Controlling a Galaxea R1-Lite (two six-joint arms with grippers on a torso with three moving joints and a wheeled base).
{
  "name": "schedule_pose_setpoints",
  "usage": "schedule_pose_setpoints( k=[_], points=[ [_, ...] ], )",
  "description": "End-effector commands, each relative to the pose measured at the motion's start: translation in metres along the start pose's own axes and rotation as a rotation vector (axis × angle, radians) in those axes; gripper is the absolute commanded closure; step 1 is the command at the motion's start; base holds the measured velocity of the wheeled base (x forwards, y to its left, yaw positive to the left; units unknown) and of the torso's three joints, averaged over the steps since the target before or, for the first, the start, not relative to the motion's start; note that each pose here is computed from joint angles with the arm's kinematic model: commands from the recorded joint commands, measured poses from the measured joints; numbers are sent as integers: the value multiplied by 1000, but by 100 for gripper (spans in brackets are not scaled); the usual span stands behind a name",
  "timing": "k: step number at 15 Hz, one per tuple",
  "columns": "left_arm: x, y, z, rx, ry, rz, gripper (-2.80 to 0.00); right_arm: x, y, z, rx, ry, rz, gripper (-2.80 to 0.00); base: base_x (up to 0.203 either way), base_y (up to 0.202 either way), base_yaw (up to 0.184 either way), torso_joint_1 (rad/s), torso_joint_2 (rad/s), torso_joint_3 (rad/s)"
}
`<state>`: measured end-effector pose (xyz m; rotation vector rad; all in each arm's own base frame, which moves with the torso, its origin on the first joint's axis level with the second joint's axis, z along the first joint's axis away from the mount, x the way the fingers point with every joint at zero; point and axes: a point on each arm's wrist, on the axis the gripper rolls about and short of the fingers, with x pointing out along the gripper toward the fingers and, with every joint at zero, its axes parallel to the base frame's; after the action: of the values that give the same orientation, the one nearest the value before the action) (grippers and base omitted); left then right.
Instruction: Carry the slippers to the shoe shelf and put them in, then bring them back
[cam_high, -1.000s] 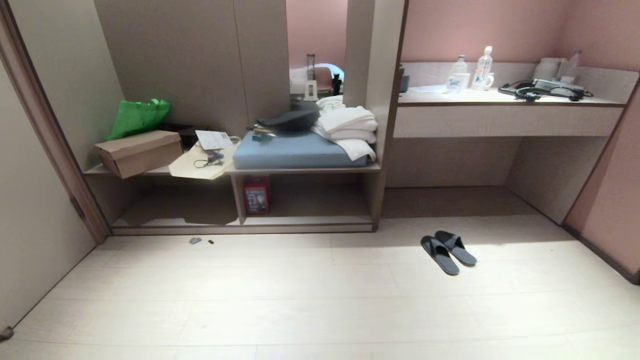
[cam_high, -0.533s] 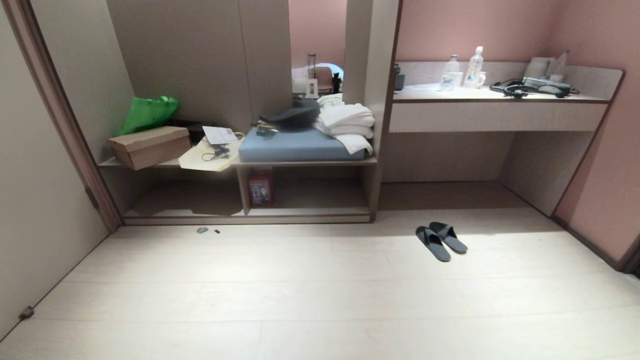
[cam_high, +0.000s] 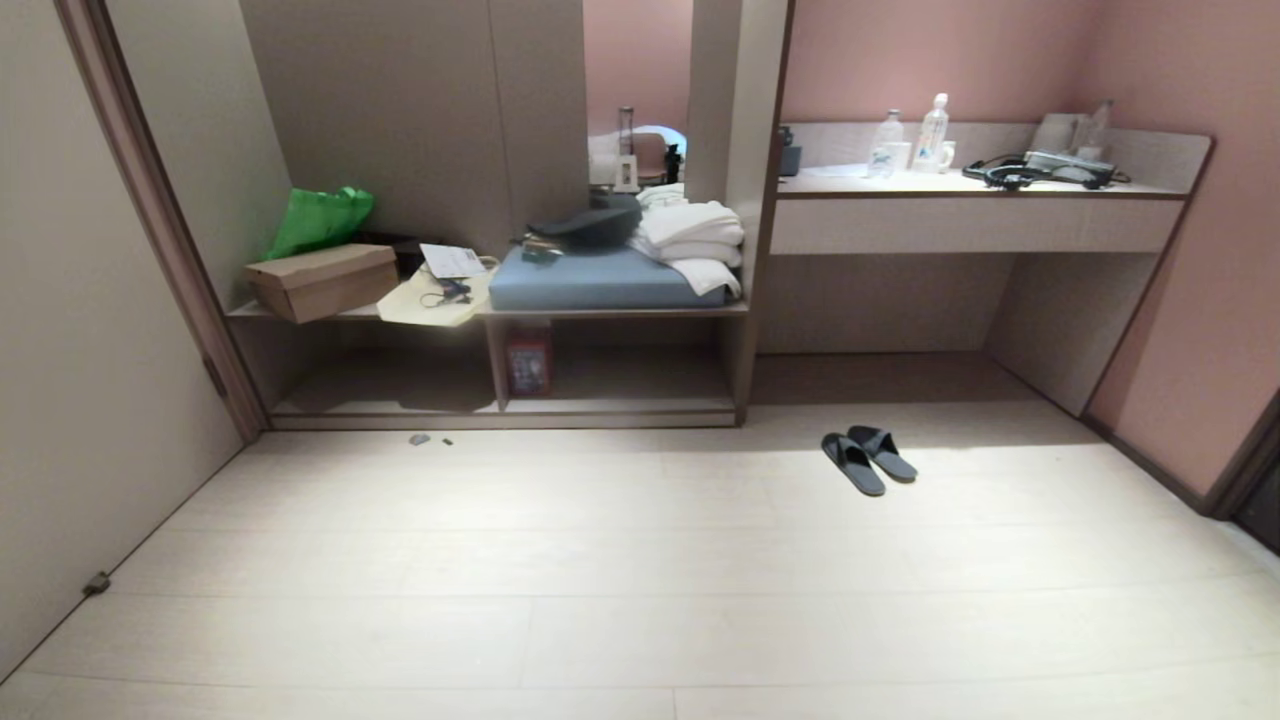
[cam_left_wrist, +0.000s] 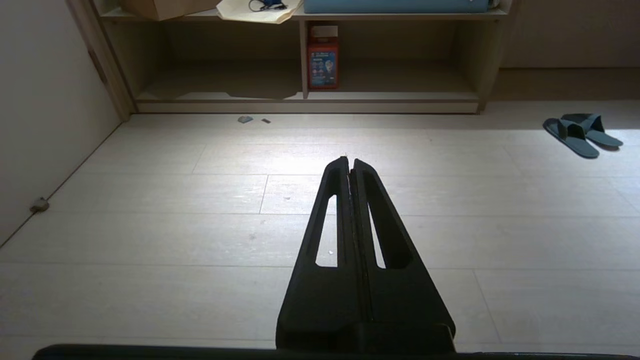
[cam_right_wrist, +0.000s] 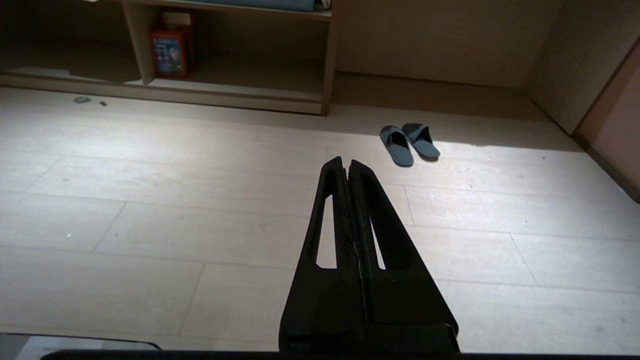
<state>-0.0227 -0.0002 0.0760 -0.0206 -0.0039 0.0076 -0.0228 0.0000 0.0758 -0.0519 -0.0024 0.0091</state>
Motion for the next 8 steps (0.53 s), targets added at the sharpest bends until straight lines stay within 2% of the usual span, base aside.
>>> schedule_pose_setpoints(
  k=[1, 8],
  points=[
    [0, 0, 0, -1, 1, 0, 0, 0, 0, 0, 0, 2, 2, 0, -197, 0, 0, 2, 2, 2],
    [0, 0, 0, 0, 1, 2, 0, 0, 0, 0, 4, 2, 2, 0, -195, 0, 2, 3, 2, 2]
  ],
)
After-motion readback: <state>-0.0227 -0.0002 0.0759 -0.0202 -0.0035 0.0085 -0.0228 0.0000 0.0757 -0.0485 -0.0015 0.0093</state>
